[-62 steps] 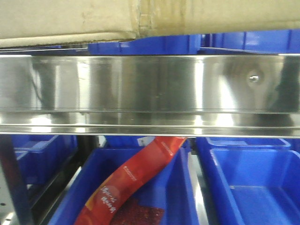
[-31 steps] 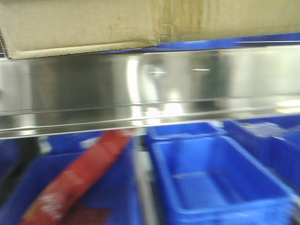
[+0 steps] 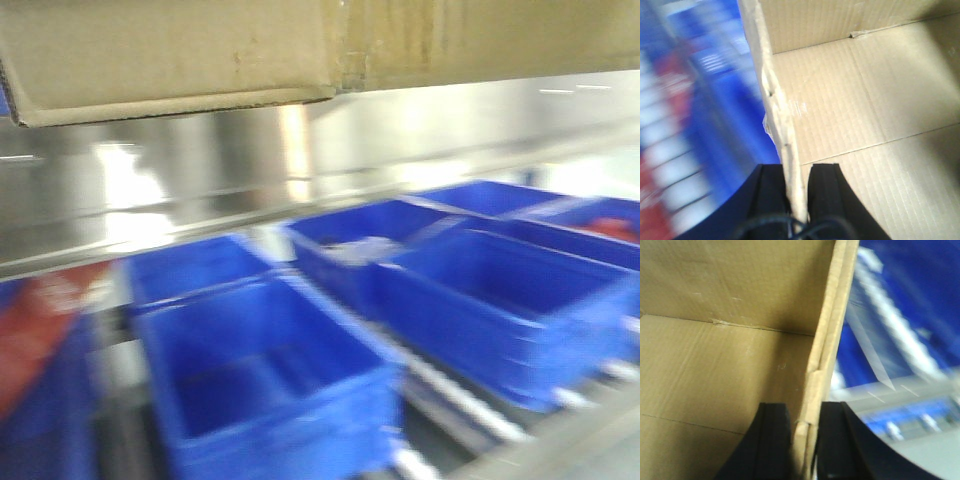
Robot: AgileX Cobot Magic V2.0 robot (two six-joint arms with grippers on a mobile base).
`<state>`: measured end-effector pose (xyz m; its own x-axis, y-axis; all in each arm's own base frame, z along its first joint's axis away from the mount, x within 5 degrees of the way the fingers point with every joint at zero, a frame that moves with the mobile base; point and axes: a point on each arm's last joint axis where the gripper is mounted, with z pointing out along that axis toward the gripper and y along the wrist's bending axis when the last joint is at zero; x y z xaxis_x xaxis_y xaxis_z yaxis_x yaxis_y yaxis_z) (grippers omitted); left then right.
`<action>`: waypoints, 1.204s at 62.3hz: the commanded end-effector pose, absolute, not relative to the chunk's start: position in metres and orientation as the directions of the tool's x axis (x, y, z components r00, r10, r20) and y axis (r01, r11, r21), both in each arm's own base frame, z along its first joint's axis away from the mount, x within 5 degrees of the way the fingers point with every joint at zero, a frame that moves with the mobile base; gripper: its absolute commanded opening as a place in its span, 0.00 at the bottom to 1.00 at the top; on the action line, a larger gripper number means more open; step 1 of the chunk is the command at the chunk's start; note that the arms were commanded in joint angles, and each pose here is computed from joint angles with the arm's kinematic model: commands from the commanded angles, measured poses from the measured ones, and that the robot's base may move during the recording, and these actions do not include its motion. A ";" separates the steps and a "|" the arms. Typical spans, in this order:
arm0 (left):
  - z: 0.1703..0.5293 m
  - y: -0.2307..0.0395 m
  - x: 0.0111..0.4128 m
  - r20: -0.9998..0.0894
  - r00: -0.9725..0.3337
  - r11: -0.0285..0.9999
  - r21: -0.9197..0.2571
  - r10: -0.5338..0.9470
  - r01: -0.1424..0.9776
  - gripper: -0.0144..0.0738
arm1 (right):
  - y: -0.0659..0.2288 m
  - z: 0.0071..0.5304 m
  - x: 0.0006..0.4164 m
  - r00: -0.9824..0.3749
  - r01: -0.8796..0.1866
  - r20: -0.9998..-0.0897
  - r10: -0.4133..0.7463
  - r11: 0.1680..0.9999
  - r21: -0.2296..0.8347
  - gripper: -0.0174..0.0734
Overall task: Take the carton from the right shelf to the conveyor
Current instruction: 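Hold the carton with both grippers while the base turns away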
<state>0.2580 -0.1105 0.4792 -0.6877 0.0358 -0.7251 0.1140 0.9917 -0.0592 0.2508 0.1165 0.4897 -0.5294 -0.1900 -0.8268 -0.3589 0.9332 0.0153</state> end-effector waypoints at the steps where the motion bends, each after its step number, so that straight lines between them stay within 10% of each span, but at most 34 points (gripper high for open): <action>1: 0.488 -0.122 0.252 -0.756 -0.654 0.972 -0.136 0.025 0.194 0.15 | 0.121 0.499 0.249 -0.470 -0.392 -0.869 -0.155 0.919 0.048 0.13; 75: 0.488 -0.120 0.252 -0.760 -0.649 0.975 -0.123 0.029 0.188 0.15 | 0.121 0.500 0.249 -0.454 -0.394 -0.878 -0.148 0.918 0.049 0.13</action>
<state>0.2582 -0.1103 0.4794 -0.6854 0.0365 -0.7272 0.1130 0.9920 -0.0566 0.2518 0.1165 0.4910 -0.5162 -0.1838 -0.8365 -0.3587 0.9333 0.0163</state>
